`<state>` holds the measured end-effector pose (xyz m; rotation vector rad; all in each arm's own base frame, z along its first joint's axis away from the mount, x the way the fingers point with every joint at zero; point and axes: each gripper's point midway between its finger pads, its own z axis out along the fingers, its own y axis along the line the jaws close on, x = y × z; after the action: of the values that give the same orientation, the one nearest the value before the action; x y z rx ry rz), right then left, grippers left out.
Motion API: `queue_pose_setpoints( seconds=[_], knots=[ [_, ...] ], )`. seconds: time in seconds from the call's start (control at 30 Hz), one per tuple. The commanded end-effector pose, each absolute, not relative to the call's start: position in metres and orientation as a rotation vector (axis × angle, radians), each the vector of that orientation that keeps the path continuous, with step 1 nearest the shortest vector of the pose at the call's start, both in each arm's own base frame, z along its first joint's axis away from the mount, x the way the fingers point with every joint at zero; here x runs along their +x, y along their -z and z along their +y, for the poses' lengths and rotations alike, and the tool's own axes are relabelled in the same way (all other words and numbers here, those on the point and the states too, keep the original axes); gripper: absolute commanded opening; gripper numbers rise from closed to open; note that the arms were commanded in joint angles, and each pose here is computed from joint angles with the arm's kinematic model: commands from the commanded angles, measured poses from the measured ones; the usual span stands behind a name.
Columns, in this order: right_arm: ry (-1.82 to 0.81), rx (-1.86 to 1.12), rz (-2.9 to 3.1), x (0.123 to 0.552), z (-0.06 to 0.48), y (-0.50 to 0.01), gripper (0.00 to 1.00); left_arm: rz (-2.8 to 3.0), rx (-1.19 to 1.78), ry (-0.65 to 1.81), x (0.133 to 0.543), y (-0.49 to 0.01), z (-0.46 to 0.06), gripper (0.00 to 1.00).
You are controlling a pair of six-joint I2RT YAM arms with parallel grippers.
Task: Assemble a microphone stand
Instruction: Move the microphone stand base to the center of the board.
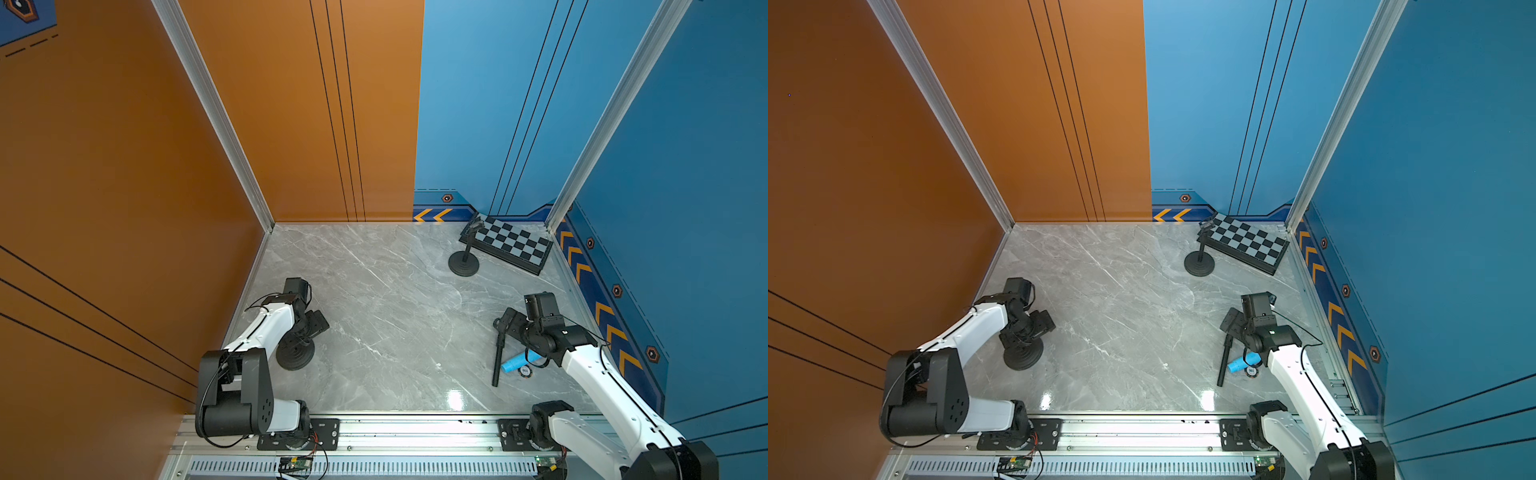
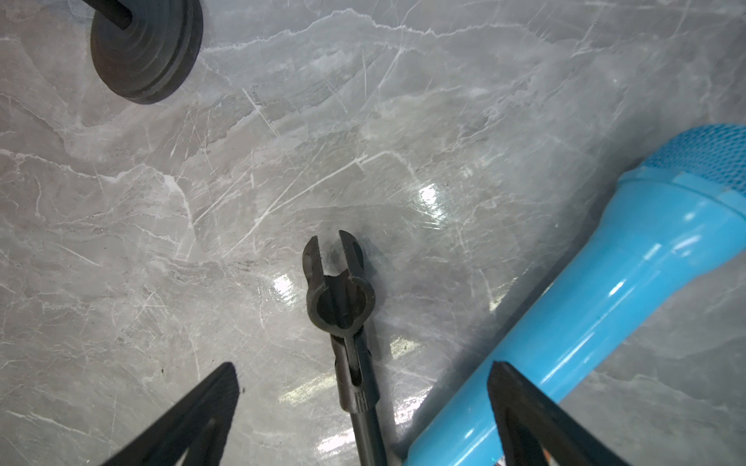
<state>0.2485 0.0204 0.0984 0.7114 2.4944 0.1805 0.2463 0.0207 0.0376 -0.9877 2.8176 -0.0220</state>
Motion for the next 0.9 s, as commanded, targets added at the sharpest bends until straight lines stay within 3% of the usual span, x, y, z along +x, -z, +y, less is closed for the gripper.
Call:
queue_pose_setpoints(
  seconds=[0.0,0.43,0.87],
  knots=[
    [-0.175,0.698,2.512,0.246,0.020,-0.096,0.99,2.969,-1.102,0.040,0.204,-0.017,0.010,0.97],
    [-0.166,0.729,2.480,0.246,0.015,-0.097,0.99,3.077,-0.954,0.204,0.227,-0.016,-0.044,0.98],
    [-0.256,0.791,2.584,0.244,0.019,-0.073,0.96,3.125,-0.438,0.331,0.241,-0.037,-0.213,0.98]
  ],
)
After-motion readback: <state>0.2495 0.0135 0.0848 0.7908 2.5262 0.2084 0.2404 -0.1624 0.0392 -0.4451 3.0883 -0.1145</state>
